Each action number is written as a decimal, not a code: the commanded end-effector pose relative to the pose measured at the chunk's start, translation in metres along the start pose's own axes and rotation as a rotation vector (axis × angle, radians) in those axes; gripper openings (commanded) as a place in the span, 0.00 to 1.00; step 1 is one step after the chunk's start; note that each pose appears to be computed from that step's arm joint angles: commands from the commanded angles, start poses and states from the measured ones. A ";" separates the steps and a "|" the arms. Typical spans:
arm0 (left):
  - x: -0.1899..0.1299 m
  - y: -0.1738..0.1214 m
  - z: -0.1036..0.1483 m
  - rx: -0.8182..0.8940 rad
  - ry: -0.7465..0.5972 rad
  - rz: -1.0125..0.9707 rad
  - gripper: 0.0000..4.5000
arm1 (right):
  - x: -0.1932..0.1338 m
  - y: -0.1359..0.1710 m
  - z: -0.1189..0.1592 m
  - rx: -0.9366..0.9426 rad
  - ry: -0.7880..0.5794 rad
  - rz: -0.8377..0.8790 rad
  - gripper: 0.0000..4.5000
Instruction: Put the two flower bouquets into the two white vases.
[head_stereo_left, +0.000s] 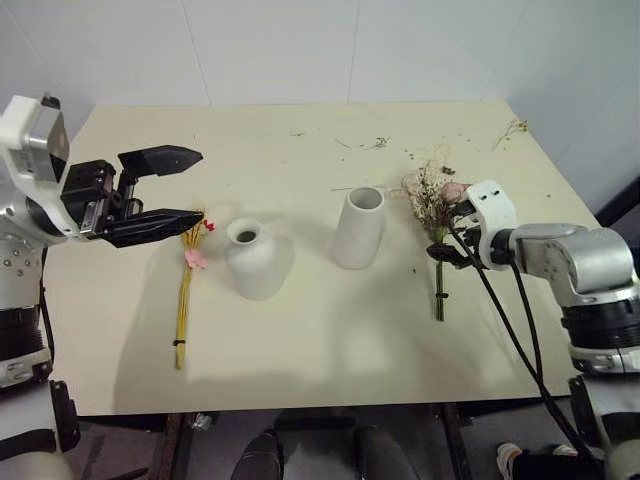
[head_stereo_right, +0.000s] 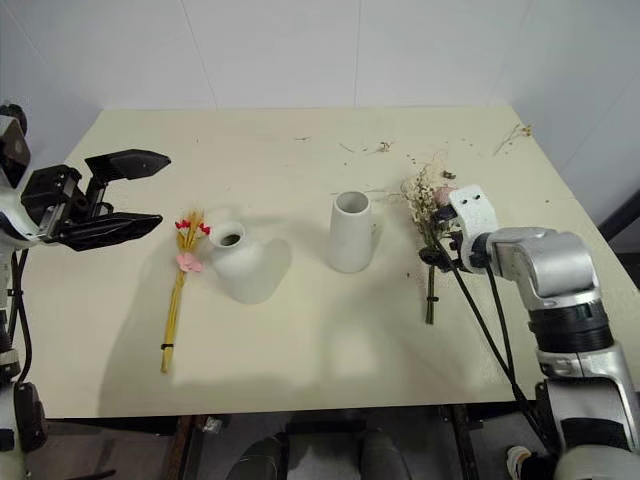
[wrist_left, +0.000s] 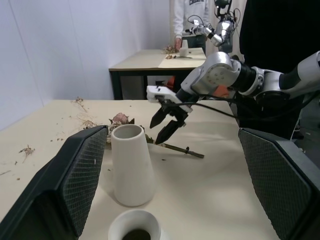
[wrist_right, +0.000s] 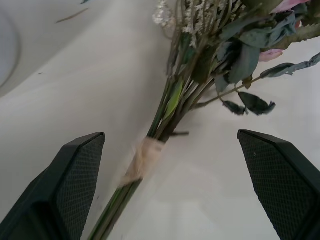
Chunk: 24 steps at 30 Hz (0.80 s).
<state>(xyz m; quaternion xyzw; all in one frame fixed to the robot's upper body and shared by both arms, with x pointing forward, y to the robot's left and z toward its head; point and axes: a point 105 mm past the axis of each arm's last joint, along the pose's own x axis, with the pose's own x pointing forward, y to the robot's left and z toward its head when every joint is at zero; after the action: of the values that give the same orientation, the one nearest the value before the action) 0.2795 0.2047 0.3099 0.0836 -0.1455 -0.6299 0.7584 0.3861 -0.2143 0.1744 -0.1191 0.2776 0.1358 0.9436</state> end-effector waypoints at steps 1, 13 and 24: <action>0.004 -0.002 0.009 0.051 0.004 -0.011 0.99 | 0.002 -0.006 0.009 -0.015 -0.009 -0.051 1.00; 0.001 -0.001 0.004 0.043 0.039 0.013 1.00 | 0.011 0.000 0.000 -0.005 0.040 -0.073 0.49; 0.002 0.003 0.001 0.033 0.061 0.016 1.00 | -0.020 -0.024 0.057 -0.047 -0.299 -0.286 0.01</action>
<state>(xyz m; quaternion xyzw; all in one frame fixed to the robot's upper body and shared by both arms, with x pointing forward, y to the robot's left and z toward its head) 0.2865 0.2031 0.3020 0.0904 -0.1222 -0.6199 0.7698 0.4039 -0.2238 0.1921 -0.1446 0.2116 0.0415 0.9657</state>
